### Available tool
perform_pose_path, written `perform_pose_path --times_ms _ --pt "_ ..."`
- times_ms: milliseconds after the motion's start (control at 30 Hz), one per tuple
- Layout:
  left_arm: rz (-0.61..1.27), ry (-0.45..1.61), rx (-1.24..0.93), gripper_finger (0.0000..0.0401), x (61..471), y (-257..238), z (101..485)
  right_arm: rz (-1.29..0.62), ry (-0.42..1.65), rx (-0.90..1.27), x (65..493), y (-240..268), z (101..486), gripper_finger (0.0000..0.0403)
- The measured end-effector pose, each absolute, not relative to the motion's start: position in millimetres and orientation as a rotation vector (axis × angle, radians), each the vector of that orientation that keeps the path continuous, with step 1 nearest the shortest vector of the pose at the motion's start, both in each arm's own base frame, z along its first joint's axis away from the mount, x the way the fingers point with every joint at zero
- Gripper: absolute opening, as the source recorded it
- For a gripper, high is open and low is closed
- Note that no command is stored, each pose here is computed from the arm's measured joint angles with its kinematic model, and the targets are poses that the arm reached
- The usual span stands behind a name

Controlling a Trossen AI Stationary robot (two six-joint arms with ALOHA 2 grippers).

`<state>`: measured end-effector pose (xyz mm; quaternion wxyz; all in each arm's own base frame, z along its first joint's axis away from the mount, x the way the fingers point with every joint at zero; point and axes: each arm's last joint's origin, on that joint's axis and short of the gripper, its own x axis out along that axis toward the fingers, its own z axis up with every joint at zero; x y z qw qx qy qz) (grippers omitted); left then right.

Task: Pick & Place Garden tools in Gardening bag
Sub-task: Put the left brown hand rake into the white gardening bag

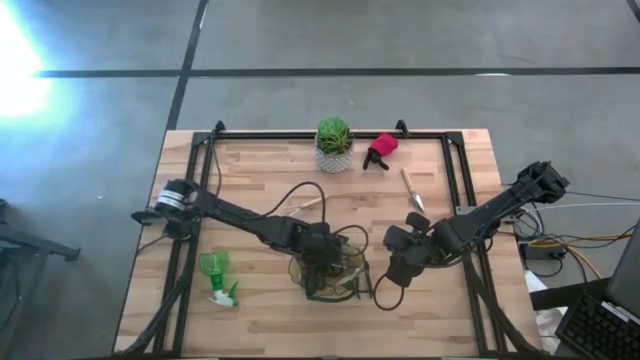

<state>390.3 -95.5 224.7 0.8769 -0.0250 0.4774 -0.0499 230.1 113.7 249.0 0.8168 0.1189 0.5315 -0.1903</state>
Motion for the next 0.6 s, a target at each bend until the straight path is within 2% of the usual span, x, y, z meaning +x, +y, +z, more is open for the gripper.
perform_pose_path --times_ms 367,600 --pt "-0.100 1.011 -0.047 0.0071 390.5 -93.7 222.1 -0.406 1.133 0.254 230.1 113.7 249.0 0.0027" --pt "-0.101 1.010 -0.038 0.0191 390.4 -93.6 222.2 -0.405 1.133 0.254 230.1 113.7 249.0 0.0027"
